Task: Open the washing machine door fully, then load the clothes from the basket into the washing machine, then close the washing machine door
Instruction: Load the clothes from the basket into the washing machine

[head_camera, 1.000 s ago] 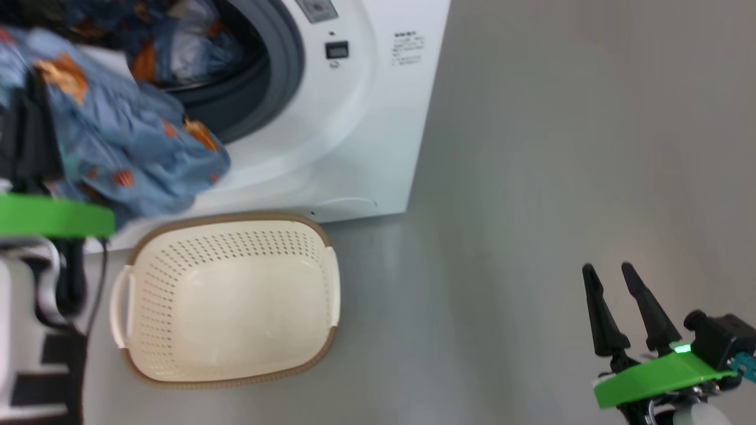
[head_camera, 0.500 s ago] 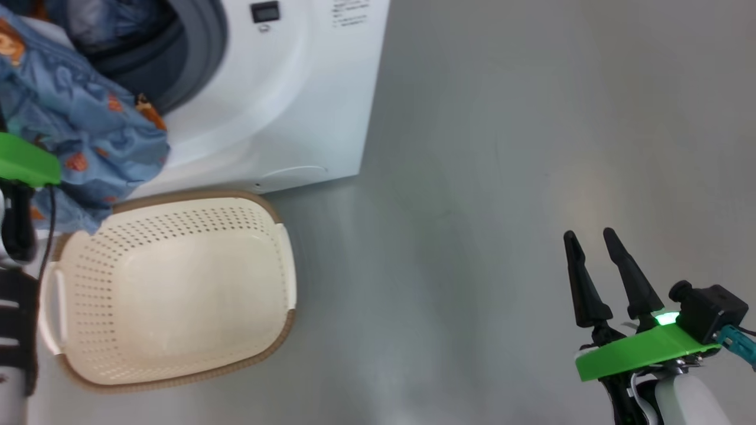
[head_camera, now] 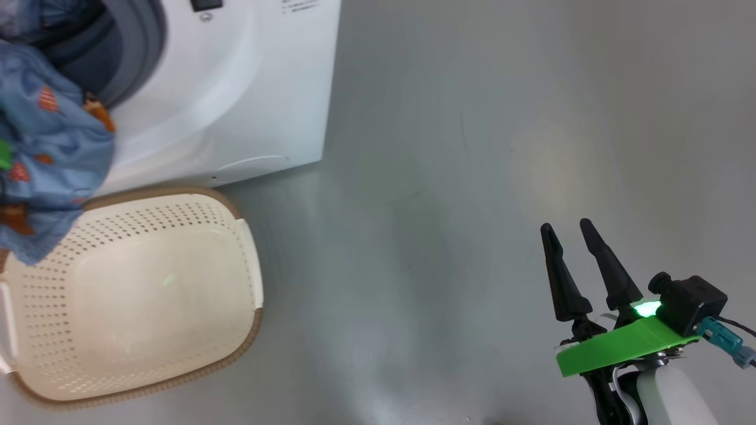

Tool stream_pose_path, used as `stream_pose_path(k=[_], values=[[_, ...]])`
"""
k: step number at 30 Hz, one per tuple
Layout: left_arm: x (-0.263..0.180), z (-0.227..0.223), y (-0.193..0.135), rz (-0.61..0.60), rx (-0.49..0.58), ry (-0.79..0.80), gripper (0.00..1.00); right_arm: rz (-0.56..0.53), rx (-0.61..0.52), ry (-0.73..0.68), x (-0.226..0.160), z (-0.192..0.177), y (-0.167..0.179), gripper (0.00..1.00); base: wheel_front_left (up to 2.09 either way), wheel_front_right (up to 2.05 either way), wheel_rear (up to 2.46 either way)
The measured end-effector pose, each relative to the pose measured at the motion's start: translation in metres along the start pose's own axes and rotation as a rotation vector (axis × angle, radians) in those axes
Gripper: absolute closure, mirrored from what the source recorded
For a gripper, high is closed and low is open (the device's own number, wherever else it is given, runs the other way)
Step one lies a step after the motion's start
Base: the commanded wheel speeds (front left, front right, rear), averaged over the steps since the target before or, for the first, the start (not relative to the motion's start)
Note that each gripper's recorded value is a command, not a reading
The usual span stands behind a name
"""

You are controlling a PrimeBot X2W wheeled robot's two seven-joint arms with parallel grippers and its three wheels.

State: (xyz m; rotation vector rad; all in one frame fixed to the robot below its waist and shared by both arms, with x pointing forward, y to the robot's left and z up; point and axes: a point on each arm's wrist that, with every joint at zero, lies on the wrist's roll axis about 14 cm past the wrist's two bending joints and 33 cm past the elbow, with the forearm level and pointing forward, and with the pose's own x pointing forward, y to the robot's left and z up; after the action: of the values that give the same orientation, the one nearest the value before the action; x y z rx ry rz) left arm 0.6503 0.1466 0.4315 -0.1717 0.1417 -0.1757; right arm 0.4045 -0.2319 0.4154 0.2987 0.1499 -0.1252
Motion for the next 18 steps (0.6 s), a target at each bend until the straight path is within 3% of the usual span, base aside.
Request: stream_pose_path(k=[4, 9, 13, 14, 15, 16, 17, 18], values=[[0.017, 0.019, -0.002, -0.012, 0.011, -0.051, 1.00, -0.013, -0.005, 0.001, 0.001, 0.000, -0.004, 0.00, 0.00, 0.00, 0.00], [0.034, 0.087, -0.008, -0.029, 0.009, -0.266, 1.00, -0.031, -0.006, 0.006, 0.001, -0.002, -0.008, 0.00, 0.00, 0.00, 0.00], [0.036, 0.086, -0.011, -0.026, 0.020, -0.277, 1.00, -0.038, -0.004, 0.008, 0.000, -0.003, -0.009, 0.00, 0.00, 0.00, 0.00], [0.036, 0.078, -0.013, -0.028, 0.024, -0.255, 0.55, -0.037, -0.003, 0.007, 0.000, -0.003, -0.009, 0.00, 0.00, 0.00, 0.00], [0.035, 0.067, -0.013, -0.024, 0.017, -0.226, 0.17, -0.037, -0.002, 0.005, 0.000, -0.002, -0.008, 0.00, 0.00, 0.00, 0.00], [0.034, 0.057, -0.014, -0.020, 0.012, -0.197, 0.17, -0.036, 0.000, 0.003, -0.001, -0.002, -0.008, 0.00, 0.00, 0.00, 0.00], [0.032, 0.048, -0.013, -0.017, 0.009, -0.173, 0.00, -0.034, 0.002, 0.002, 0.000, -0.002, -0.007, 0.00, 0.00, 0.00, 0.00], [0.030, 0.040, -0.011, -0.010, 0.005, -0.150, 0.00, -0.033, 0.003, 0.000, 0.000, -0.001, -0.006, 0.00, 0.00, 0.00, 0.00]])
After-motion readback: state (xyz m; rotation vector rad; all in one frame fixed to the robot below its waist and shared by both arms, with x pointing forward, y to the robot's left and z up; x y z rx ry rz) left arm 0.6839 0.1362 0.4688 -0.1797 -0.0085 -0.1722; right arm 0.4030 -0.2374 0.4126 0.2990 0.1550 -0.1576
